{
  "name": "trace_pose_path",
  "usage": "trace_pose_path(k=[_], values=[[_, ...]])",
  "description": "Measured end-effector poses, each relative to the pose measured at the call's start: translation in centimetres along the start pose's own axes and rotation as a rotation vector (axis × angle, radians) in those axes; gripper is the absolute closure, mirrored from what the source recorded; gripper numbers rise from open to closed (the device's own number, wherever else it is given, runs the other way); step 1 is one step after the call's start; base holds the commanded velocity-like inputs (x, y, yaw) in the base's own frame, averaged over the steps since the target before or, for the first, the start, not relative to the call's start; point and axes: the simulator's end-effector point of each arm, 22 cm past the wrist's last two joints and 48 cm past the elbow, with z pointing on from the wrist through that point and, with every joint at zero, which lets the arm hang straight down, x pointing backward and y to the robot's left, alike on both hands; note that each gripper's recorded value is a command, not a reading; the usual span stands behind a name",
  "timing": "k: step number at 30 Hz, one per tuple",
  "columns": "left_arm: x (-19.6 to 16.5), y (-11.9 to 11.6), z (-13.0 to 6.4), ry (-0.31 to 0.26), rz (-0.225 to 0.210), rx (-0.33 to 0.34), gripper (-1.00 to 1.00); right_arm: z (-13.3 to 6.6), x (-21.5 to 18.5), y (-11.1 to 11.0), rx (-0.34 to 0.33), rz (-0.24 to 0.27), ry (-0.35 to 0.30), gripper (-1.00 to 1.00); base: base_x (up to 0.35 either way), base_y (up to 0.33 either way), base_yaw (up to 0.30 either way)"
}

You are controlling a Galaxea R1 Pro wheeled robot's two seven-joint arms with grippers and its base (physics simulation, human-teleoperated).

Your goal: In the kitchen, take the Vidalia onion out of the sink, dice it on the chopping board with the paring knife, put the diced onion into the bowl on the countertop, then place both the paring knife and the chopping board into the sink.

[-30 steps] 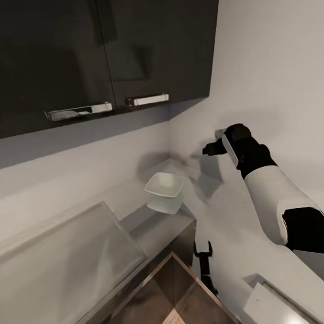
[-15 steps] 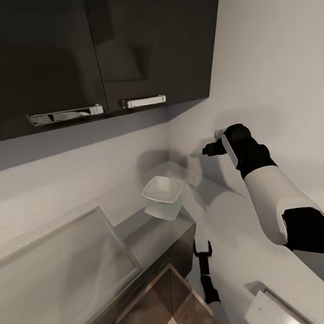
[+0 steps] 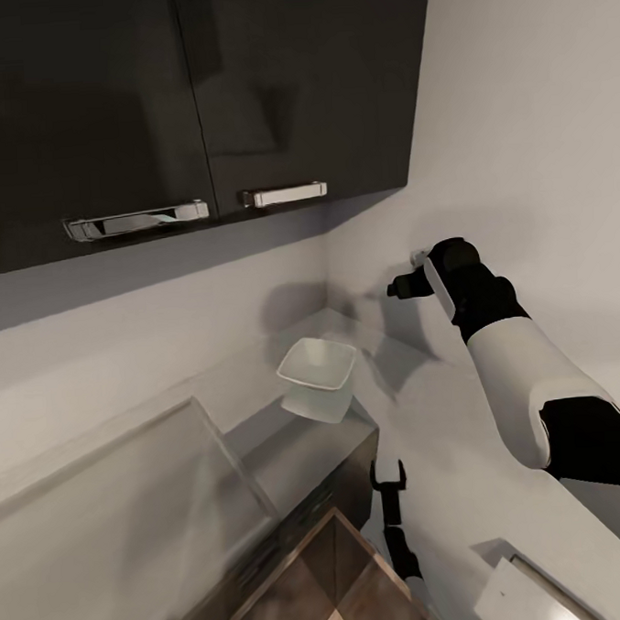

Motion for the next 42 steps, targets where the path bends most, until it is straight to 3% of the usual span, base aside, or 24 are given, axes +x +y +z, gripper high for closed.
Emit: trace_pose_path(k=[42], values=[[0.00,0.00,0.00,0.000,0.000,0.000,-1.00,0.10,0.15,-0.15,0.004,-0.001,0.003,-1.00,0.024,0.012,0.000]])
